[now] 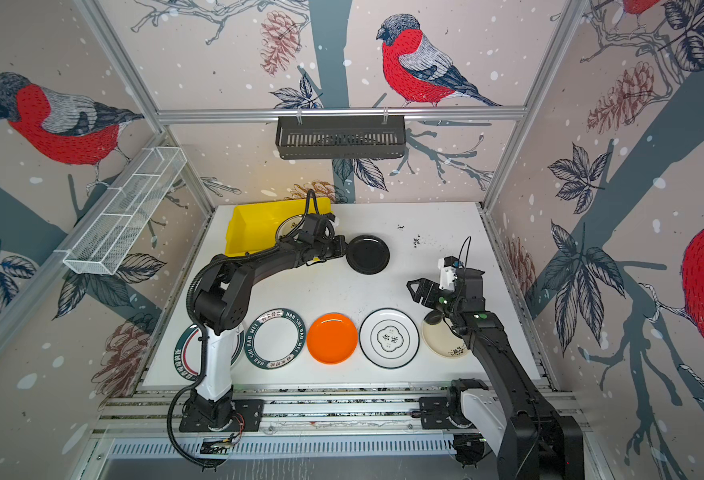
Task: Place the plates into the plastic bin on the countertop
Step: 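Carry the black plate with the left gripper to the yellow bin while the right withdraws, then lower the black plate onto the cream plate in the bin and open the left gripper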
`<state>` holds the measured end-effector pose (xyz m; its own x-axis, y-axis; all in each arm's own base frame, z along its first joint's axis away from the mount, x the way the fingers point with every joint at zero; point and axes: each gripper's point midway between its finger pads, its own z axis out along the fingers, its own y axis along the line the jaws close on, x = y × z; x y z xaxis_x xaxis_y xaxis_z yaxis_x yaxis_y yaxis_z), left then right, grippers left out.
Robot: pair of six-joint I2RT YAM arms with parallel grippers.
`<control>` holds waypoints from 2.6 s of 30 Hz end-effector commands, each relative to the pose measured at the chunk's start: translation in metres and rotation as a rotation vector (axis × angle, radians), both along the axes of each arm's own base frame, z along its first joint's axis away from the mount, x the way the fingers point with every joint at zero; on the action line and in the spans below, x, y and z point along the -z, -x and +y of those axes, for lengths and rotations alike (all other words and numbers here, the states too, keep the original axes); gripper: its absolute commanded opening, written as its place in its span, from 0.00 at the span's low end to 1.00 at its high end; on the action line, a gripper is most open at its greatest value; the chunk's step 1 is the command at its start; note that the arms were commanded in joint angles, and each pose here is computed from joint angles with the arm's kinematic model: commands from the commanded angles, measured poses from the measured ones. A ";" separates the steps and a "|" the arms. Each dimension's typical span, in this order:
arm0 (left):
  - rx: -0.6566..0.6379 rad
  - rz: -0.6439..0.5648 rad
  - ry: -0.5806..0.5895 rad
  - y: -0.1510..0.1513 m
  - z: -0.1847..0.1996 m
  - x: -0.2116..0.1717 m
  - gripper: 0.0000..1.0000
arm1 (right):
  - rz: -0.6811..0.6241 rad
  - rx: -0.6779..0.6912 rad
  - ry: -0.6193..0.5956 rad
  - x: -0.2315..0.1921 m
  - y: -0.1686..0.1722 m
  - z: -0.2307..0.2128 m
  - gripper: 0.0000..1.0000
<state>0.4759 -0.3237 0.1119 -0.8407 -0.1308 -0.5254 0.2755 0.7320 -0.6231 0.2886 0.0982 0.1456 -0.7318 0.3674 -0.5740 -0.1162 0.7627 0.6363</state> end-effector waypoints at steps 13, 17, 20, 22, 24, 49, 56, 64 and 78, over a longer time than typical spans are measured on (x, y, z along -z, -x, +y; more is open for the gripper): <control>-0.240 -0.139 0.082 -0.043 0.127 -0.077 0.00 | -0.046 -0.013 -0.034 -0.013 -0.006 0.000 0.80; -0.363 -0.132 0.050 -0.062 0.175 -0.062 0.00 | -0.037 -0.023 -0.035 -0.009 -0.007 0.000 0.80; -0.448 -0.115 0.040 -0.074 0.206 -0.046 0.00 | -0.023 -0.027 -0.040 -0.007 -0.008 0.001 0.80; -0.478 -0.106 0.036 -0.081 0.220 -0.039 0.00 | -0.021 -0.030 -0.043 -0.007 -0.007 0.001 0.79; -0.506 -0.100 0.006 -0.088 0.231 -0.034 0.00 | -0.018 -0.027 -0.040 -0.006 -0.005 0.001 0.80; -0.556 -0.064 -0.335 -0.105 0.259 0.002 0.74 | 0.141 0.167 0.107 0.018 0.003 -0.059 0.84; -0.537 -0.211 -0.354 -0.077 0.245 -0.051 0.97 | 0.235 0.229 0.070 0.035 0.016 -0.066 0.85; -0.441 -0.258 -0.262 -0.029 0.202 -0.065 0.97 | 0.320 0.271 0.124 0.055 0.033 -0.057 0.86; -0.309 -0.314 -0.167 0.019 0.157 -0.083 0.97 | 0.436 0.302 0.111 0.100 0.047 -0.028 0.88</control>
